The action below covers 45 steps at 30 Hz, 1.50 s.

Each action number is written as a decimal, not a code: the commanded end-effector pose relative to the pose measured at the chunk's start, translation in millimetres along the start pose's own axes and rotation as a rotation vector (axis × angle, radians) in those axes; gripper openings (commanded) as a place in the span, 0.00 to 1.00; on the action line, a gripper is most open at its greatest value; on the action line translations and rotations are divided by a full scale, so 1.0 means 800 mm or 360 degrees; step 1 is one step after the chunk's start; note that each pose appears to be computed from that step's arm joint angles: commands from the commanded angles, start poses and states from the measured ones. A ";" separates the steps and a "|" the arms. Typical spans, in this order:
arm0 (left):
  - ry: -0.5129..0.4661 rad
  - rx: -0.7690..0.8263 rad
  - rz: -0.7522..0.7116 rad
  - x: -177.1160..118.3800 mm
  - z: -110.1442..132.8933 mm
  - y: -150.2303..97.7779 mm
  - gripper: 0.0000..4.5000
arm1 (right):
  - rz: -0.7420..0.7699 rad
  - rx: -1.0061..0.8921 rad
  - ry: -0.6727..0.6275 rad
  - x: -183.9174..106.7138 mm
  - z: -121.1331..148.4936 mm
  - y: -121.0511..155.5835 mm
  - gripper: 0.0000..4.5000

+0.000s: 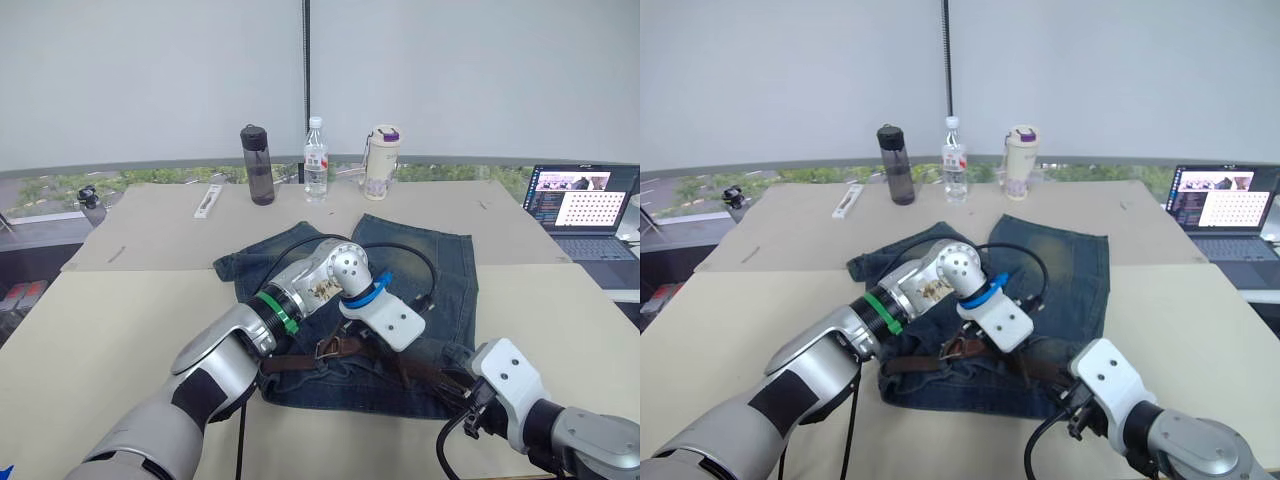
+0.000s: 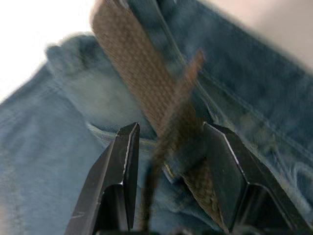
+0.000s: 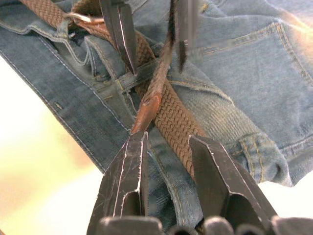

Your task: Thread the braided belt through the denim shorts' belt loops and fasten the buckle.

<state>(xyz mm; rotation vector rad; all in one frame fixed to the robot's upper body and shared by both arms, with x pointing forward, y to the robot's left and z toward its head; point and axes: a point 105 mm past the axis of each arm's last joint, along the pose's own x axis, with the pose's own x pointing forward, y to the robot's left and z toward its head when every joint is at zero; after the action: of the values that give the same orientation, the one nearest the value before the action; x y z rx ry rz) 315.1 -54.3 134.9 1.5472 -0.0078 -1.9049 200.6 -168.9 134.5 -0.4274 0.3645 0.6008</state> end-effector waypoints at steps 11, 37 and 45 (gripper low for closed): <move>-0.0265 -0.0449 0.0342 -0.061 -0.013 -0.002 0.01 | 0.0173 -0.0122 -0.0138 0.028 0.032 0.033 0.35; 0.0046 -0.0798 0.0880 -0.119 -0.084 -0.134 0.00 | 0.0406 -0.0692 -0.0102 0.123 0.060 0.041 0.51; 0.0182 -0.0569 0.0796 -0.122 -0.096 -0.135 0.00 | 0.0343 -0.0542 -0.0177 0.128 0.072 0.042 0.26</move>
<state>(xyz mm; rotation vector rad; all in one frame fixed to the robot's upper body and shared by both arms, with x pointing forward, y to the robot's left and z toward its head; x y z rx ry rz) 332.6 110.9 140.3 1.1818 0.0637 -1.3493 270.2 -69.8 114.5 -0.7057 0.2508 0.9160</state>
